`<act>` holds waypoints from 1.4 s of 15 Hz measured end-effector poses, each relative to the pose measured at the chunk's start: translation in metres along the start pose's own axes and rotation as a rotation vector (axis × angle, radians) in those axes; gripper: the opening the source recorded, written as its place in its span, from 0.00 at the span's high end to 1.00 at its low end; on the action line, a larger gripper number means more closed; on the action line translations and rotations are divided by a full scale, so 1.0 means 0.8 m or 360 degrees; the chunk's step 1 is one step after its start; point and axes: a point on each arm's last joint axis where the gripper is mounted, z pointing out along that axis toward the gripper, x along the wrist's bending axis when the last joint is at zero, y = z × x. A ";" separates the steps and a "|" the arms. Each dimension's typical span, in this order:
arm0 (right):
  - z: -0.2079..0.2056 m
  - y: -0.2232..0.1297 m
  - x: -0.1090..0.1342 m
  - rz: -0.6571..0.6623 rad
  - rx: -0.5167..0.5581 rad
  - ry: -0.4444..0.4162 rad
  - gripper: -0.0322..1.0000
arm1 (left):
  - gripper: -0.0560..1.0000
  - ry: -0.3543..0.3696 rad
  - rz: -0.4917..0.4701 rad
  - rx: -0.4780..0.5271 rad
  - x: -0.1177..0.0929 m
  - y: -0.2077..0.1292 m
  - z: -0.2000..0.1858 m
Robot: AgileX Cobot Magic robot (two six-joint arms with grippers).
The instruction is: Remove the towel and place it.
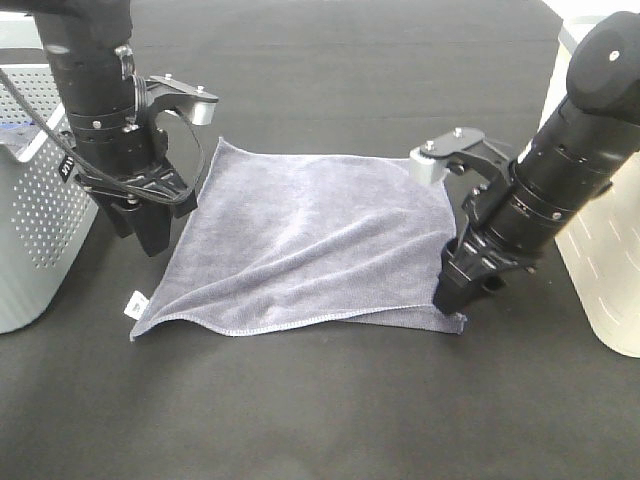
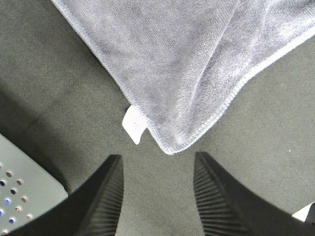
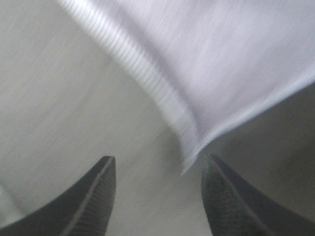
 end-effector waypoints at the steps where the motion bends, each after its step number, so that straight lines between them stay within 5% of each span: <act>1: 0.000 0.003 -0.002 -0.0031 -0.0038 -0.0031 0.46 | 0.54 0.0000 -0.0005 0.0000 0.001 0.000 0.000; 14: 0.057 -0.004 -0.009 -0.0069 0.0078 0.0104 0.56 | 0.54 0.0000 0.0003 0.0000 0.001 0.000 0.000; 19: 0.056 -0.012 -0.001 -0.0070 0.0183 0.0217 0.89 | 0.54 0.0000 0.0002 0.0000 0.001 0.000 0.000; 21: 0.054 -0.015 0.003 -0.0060 0.0238 0.0269 0.94 | 0.54 0.0000 0.0002 0.0000 0.001 0.000 0.000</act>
